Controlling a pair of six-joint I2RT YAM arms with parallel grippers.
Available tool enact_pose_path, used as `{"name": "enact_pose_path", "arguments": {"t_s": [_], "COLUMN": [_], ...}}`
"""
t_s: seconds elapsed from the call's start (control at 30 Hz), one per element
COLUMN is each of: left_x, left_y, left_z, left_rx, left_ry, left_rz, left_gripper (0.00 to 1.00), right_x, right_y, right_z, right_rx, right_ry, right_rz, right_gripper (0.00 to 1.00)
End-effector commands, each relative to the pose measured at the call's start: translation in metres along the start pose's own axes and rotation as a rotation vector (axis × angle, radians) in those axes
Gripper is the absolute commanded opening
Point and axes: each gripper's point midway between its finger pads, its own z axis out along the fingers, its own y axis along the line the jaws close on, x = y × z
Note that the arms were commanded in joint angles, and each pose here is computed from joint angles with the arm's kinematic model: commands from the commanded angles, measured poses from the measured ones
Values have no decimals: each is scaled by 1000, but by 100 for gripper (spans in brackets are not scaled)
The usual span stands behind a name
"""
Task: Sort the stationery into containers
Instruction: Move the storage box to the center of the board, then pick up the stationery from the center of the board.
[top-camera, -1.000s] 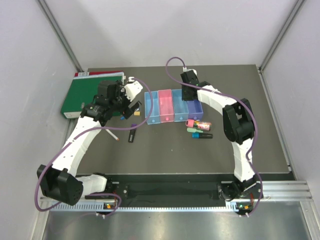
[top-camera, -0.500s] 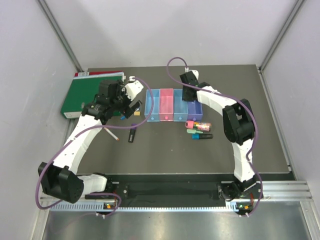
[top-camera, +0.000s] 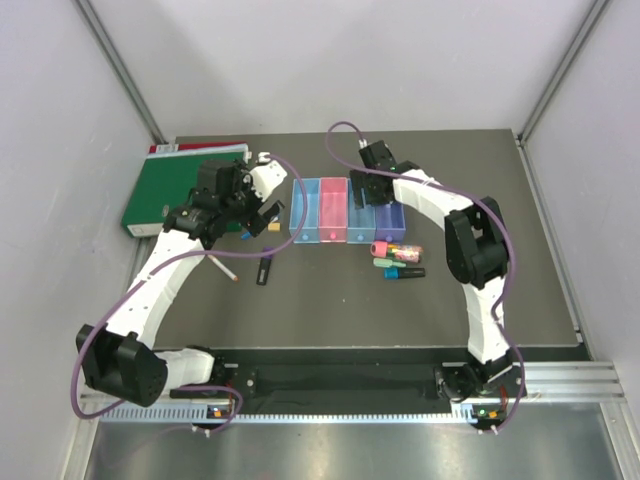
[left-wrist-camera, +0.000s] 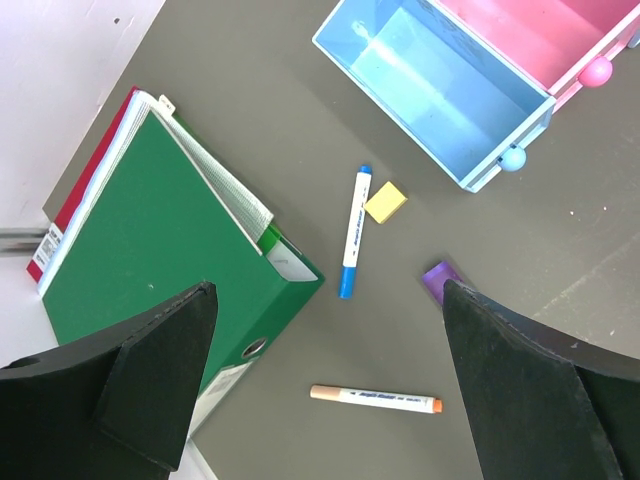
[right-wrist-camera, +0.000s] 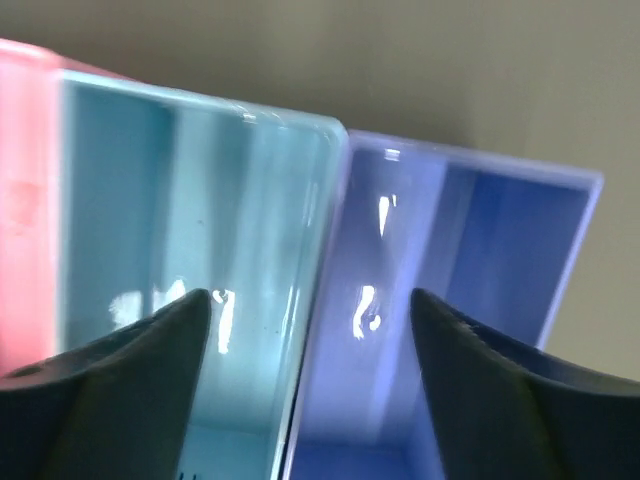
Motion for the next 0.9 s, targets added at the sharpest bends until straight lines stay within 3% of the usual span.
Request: {"name": "enact_pose_path", "arguments": {"t_s": [0.0,0.07,0.23,0.33,0.4,0.53,0.7,0.87], "left_x": [-30,-34,-39,-34,-29,-19,-12,-16], "left_y": [15,17,16,7,2,-7,-12,-10], "left_z": [-14,-19,-28,-31,-35,-43,-59,-77], "left_rx": [-46,-55,-47,-12,4,34,27,-2], "left_ry": [-105,-117,-132,-120,-115,-94,-79,-95], "left_rz": [1,3,20,44,61,89,96,86], "left_gripper": [99,99,99,99,99,99,99,99], "right_x": [-65,-83,-108,-98,-92,-62,7,59], "right_y": [21,26,35,53,47,17,-43,-72], "right_z": [-43,-64,-104,-130,-142,-165,-163,-166], "right_rx": [-99,-137,-224,-381,-388,-393,-388,-392], "right_ry": [-178,-240,-336,-334,-342,-333,-159,-84], "right_rz": [-114,-168,-284,-452,-516,-764,-928,-1079], "right_gripper": [92,100,100,100,100,100,97,95]}}
